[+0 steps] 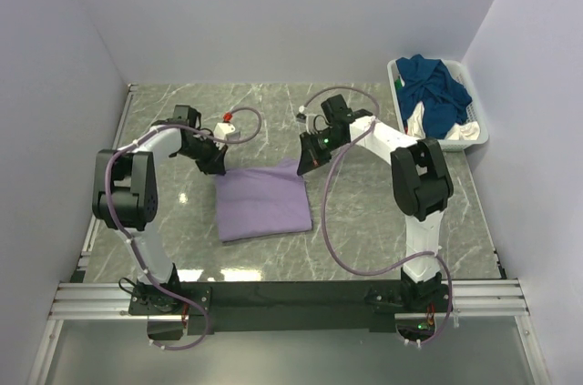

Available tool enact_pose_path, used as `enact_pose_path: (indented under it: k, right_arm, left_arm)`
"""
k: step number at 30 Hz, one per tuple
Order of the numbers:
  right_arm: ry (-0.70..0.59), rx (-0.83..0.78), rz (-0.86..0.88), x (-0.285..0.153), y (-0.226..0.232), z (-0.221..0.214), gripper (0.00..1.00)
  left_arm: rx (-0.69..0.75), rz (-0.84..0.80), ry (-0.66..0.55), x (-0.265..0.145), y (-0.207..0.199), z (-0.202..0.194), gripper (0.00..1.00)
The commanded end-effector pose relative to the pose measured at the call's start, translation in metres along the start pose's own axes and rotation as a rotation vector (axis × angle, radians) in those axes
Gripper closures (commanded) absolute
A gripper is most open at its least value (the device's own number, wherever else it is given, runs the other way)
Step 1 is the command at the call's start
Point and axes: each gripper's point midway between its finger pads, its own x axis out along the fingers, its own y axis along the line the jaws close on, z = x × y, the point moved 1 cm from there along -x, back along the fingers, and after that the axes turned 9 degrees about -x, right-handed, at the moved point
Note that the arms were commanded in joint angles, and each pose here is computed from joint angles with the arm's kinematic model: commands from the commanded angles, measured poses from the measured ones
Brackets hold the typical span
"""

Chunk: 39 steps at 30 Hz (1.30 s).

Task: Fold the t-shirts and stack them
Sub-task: Fold the tshirt

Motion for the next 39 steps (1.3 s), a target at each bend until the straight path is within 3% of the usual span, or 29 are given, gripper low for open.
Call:
enact_pose_path:
  k: [1,7,19,29,31,32,34,36,38,39]
  right_arm:
    - [-0.073,-0.128,-0.060,-0.023,0.006,0.039,1.00]
    - [-0.110,-0.189,-0.110,-0.034,0.002,0.062,1.00]
    - [-0.065,-0.013,-0.189,0.028,-0.082,0.058,1.00]
    - [-0.140,0.076,-0.318,0.021,-0.115,0.074,1.00]
    - [-0.159,0.068,-0.328,0.012,-0.113,0.087,1.00]
    - [-0.175,0.057,-0.329,0.006,-0.110,0.094,0.97]
    - [-0.190,0.041,-0.337,-0.011,-0.099,0.102,0.87]
    - [-0.211,0.024,-0.332,-0.026,-0.086,0.107,0.74]
    - [-0.287,-0.005,-0.288,-0.053,-0.053,0.120,0.61]
    - [-0.306,-0.011,-0.248,-0.051,-0.044,0.115,0.60]
  left_arm:
    - [0.090,-0.007,-0.048,-0.019,-0.013,0.011,0.99]
    - [0.105,0.039,-0.106,-0.049,-0.013,0.028,0.99]
    - [-0.038,0.083,-0.067,0.004,0.054,0.027,0.99]
    - [-0.150,0.164,-0.123,0.014,0.096,0.055,0.96]
    - [-0.172,0.185,-0.151,0.004,0.103,0.070,0.89]
    - [-0.173,0.194,-0.173,-0.003,0.103,0.076,0.80]
    - [-0.200,0.191,-0.234,-0.027,0.098,0.088,0.67]
    - [-0.228,0.123,-0.304,-0.044,0.079,0.097,0.61]
    - [-0.256,0.098,-0.398,-0.077,0.060,0.113,0.44]
    - [-0.290,0.070,-0.408,-0.077,0.051,0.108,0.43]
